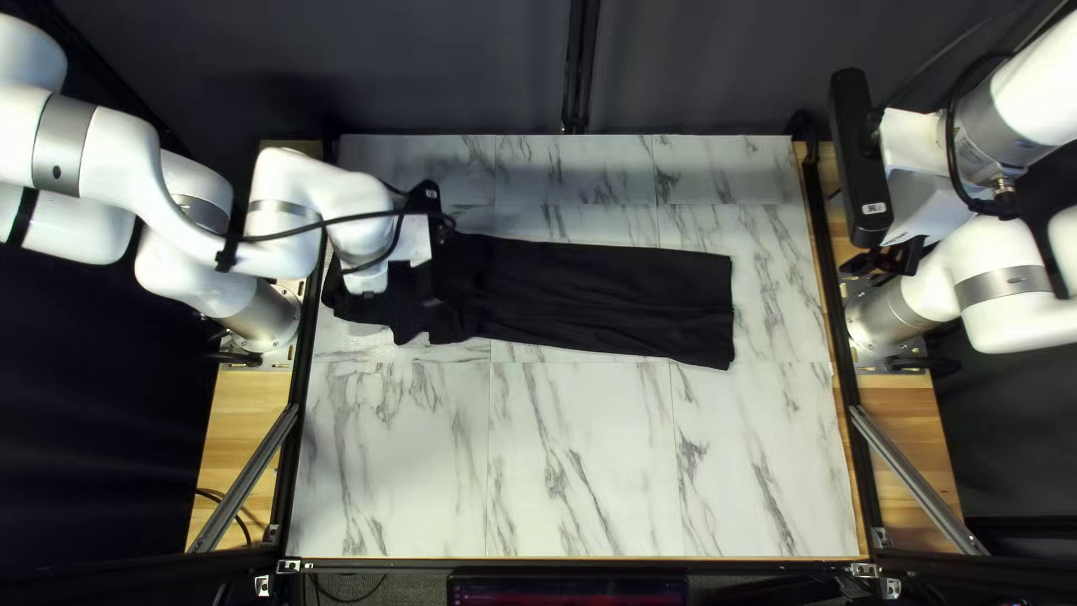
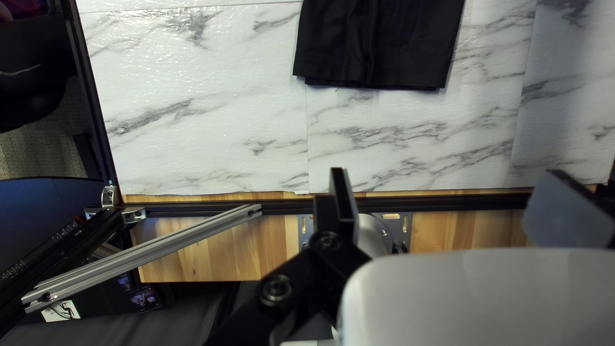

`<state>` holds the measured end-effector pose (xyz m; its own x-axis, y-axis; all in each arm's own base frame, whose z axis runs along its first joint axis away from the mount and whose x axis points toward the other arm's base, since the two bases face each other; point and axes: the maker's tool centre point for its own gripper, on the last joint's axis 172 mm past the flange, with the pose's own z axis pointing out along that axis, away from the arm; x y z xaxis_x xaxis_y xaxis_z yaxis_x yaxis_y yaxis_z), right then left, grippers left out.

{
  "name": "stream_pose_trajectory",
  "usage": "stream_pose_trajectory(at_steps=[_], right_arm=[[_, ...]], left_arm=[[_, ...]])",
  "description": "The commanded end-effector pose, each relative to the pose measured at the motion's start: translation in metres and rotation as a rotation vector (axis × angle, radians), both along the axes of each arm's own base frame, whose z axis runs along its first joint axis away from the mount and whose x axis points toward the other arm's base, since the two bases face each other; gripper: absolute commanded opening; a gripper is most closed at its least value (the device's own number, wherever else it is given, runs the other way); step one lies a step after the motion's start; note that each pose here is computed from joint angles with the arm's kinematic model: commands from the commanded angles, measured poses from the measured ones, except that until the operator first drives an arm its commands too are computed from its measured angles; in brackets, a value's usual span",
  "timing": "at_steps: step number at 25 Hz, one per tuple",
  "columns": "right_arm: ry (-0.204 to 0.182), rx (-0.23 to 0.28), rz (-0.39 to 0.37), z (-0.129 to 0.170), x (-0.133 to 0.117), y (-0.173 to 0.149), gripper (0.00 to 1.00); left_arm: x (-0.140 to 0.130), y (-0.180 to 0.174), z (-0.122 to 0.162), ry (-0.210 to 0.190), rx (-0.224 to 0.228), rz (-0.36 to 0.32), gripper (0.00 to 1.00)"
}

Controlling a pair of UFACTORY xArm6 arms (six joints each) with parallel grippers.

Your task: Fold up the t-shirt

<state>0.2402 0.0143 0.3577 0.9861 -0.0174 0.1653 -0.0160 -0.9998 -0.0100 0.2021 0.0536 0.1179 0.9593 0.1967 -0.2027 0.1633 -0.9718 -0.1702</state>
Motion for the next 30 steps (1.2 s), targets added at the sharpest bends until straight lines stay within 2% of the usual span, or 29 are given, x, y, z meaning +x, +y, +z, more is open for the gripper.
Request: stream_pose_trajectory(at_steps=[1, 5, 7, 8, 10, 12, 19, 22, 26, 30], right_arm=[[0.000, 0.000, 0.000, 0.000, 0.000, 0.000, 1.00], [0.000, 0.000, 0.000, 0.000, 0.000, 0.000, 1.00], [0.000, 0.000, 0.000, 0.000, 0.000, 0.000, 1.00], [0.000, 0.000, 0.000, 0.000, 0.000, 0.000, 1.00], [0.000, 0.000, 0.000, 0.000, 0.000, 0.000, 1.00], [0.000, 0.000, 0.000, 0.000, 0.000, 0.000, 1.00], [0.000, 0.000, 0.000, 0.000, 0.000, 0.000, 1.00], [0.000, 0.000, 0.000, 0.000, 0.000, 0.000, 1.00], [0.000, 0.000, 0.000, 0.000, 0.000, 0.000, 1.00], [0.000, 0.000, 0.000, 0.000, 0.000, 0.000, 1.00]], left_arm=[[-0.010, 0.024, -0.009, 0.005, 0.004, 0.022, 0.06], [-0.017, 0.048, -0.011, 0.010, 0.012, 0.057, 0.06], [-0.015, 0.054, -0.013, 0.010, 0.010, 0.063, 0.08], [-0.013, 0.056, -0.016, 0.010, 0.008, 0.063, 0.29], [-0.008, 0.054, -0.020, 0.008, 0.005, 0.059, 0.89], [-0.005, 0.050, -0.023, 0.004, 0.003, 0.051, 1.00], [0.009, 0.029, -0.031, -0.023, 0.021, 0.004, 1.00], [0.023, 0.018, -0.038, -0.044, 0.008, -0.028, 1.00], [0.040, 0.001, -0.041, -0.052, -0.012, -0.060, 1.00], [0.069, -0.028, -0.046, -0.061, -0.032, -0.103, 1.00]])
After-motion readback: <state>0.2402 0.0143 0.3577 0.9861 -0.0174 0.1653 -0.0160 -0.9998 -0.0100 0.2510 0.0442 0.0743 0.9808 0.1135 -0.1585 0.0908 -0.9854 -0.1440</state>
